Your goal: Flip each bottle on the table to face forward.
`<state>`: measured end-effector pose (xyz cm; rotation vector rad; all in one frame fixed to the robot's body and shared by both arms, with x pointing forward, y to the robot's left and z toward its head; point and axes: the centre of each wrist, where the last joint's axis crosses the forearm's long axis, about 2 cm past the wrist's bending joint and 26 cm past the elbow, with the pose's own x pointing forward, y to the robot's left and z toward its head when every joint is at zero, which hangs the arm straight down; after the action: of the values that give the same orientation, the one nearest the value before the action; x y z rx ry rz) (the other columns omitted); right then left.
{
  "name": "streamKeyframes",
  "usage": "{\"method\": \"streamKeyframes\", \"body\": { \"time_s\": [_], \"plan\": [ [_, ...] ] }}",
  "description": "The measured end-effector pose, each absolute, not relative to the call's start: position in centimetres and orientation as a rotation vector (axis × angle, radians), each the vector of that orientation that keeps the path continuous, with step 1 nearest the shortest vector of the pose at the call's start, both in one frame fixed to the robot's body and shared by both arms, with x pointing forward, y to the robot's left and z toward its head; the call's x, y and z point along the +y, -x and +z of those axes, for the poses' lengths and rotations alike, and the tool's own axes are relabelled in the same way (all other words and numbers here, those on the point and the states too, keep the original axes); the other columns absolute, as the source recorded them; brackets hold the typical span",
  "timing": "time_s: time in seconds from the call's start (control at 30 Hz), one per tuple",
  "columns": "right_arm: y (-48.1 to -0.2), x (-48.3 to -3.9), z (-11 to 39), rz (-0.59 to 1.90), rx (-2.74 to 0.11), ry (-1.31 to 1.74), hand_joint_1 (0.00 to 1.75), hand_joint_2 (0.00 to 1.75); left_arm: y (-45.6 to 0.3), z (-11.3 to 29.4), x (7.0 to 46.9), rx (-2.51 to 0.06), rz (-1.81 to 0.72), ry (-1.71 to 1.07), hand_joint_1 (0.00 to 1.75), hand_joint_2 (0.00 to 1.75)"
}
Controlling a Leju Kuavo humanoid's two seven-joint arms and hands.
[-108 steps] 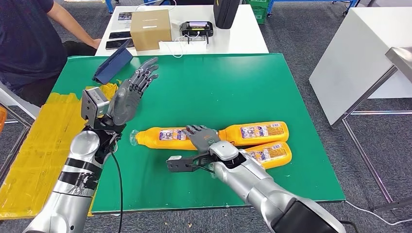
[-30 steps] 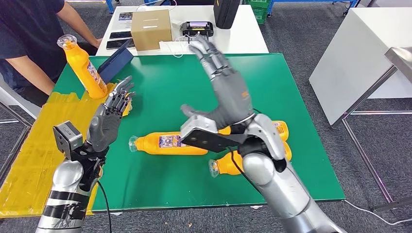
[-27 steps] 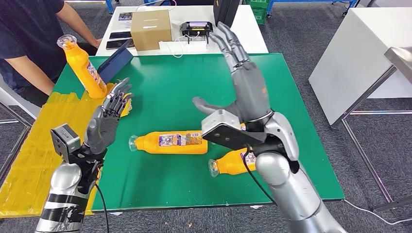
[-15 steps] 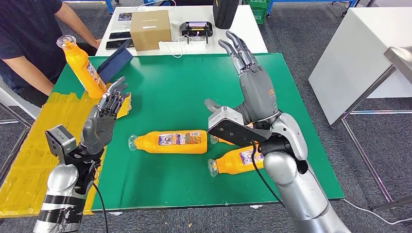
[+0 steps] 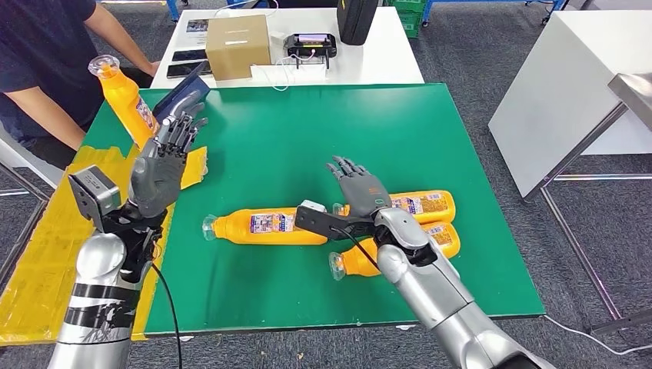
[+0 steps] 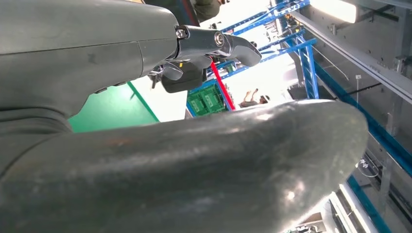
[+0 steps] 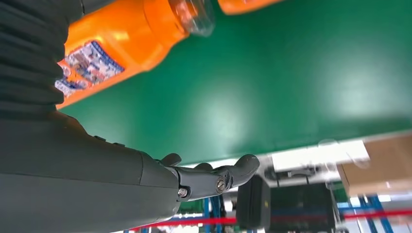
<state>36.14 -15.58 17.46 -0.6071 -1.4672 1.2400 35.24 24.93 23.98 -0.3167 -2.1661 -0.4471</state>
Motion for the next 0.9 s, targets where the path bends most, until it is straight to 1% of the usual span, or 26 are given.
{"method": "streamKeyframes", "body": {
  "time_s": [0.4,0.63,0.9],
  "plan": [
    [-37.5,-11.2,17.0,1.347,-1.37,0.473,0.0,1.75,-36.4,24.6,23.1,-2.16,-0.455,0.378,0.0,0.0],
    [-37.5,-9.8,16.0,1.404,-1.297,0.434,0.0,1.75,-36.7,24.7,22.3,-2.156,-0.464,0.408,0.0,0.0],
    [-37.5,-9.6,14.7,1.428,-1.223,0.419,0.0,1.75,-36.8,24.6,21.9,-2.148,-0.467,0.424,0.0,0.0]
  ]
}}
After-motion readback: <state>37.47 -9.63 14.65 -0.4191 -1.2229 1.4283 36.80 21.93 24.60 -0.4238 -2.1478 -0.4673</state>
